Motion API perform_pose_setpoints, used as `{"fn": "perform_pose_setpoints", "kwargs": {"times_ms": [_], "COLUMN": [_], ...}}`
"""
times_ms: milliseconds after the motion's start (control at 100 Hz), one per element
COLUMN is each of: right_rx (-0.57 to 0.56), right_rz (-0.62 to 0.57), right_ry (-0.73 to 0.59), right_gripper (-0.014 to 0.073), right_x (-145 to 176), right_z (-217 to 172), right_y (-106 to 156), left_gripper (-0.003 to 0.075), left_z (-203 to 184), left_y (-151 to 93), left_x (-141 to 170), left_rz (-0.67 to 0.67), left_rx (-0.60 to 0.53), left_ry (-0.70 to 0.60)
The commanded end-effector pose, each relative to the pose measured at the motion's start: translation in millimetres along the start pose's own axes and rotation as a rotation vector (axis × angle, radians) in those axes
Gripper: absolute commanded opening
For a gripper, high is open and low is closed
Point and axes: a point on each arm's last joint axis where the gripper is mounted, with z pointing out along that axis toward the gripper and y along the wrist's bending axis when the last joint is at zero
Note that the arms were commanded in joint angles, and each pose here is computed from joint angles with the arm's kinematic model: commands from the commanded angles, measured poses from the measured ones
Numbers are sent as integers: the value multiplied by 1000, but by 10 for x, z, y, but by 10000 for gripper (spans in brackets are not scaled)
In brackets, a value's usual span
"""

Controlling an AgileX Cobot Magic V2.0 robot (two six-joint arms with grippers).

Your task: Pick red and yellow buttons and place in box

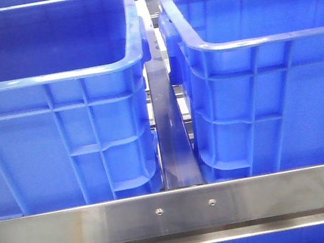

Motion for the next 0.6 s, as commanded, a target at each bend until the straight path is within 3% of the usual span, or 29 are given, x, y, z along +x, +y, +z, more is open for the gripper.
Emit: {"fn": "perform_pose_setpoints", "kwargs": {"times_ms": [0,90,320,590], "right_rx": [-29,3,79,172], "right_rz": [23,34,143,263], "right_ry": [-63,-85,-178,-359], "right_gripper": [54,54,54,54], "right_x": [-148,-191,-399,-748], "right_z": [-55,-73,-195,-591], "right_y": [83,21,-246,-757], "left_gripper": [117,-22,-19,-19], "left_z": [-64,-80,-80,-80], "left_y": [-5,0,1,7], "left_x": [-105,-103,-104,-106], "left_rz": [5,6,7,14], "left_rx": [14,14,12,5], "left_ry": [-97,-104,-104,-107]}}
